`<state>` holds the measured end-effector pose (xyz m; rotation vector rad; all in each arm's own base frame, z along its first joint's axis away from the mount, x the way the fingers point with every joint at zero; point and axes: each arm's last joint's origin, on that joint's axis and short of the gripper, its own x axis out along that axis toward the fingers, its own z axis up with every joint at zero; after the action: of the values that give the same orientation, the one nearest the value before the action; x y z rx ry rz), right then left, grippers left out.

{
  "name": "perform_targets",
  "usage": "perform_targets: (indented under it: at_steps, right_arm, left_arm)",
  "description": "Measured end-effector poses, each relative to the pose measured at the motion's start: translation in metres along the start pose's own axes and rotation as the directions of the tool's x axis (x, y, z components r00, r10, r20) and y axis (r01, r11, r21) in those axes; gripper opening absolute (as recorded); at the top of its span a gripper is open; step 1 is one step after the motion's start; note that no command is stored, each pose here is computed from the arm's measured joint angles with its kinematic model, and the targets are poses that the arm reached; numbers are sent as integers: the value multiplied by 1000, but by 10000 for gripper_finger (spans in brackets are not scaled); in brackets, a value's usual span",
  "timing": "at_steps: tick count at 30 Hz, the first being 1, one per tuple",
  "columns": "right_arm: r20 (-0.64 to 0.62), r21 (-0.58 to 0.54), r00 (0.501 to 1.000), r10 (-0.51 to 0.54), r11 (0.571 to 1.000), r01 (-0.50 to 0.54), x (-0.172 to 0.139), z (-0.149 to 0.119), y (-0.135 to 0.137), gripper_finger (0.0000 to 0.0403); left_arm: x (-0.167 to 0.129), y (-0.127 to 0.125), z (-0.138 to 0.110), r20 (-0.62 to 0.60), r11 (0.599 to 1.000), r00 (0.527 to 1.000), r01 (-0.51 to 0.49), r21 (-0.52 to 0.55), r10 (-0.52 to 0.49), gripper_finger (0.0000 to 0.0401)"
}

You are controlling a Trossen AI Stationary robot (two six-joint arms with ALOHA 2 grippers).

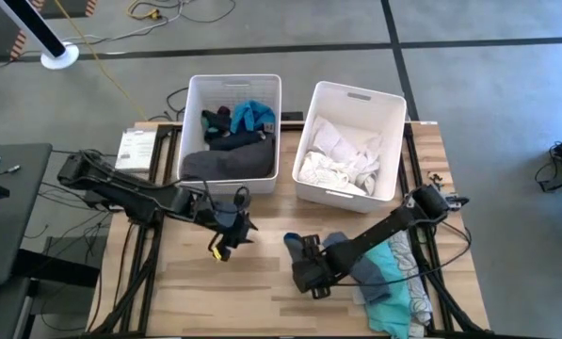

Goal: Sort clothes
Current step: Put the gray sock into the left white bin

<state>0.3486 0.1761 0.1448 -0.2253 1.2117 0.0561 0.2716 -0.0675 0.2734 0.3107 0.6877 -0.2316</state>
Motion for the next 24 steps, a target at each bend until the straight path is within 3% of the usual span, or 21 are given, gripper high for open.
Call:
perform_targets:
  at_steps: [5, 18, 24]
  right_arm:
    - [-3, 7, 1000, 6, 1000, -6, 3, -1, -6, 218]
    - [15, -25, 1000, 26, 999, -25, 7, 1, -12, 47]
    - [15, -50, 1000, 21, 999, -20, 8, 2, -17, 6]
  left_arm:
    - [10, -9, -14, 35, 1000, 999, 7, -20, -6, 159]
    - [26, -25, -32, 233, 1000, 973, 6, -22, -1, 159]
    - [27, -30, -34, 311, 1000, 950, 4, -7, -1, 159]
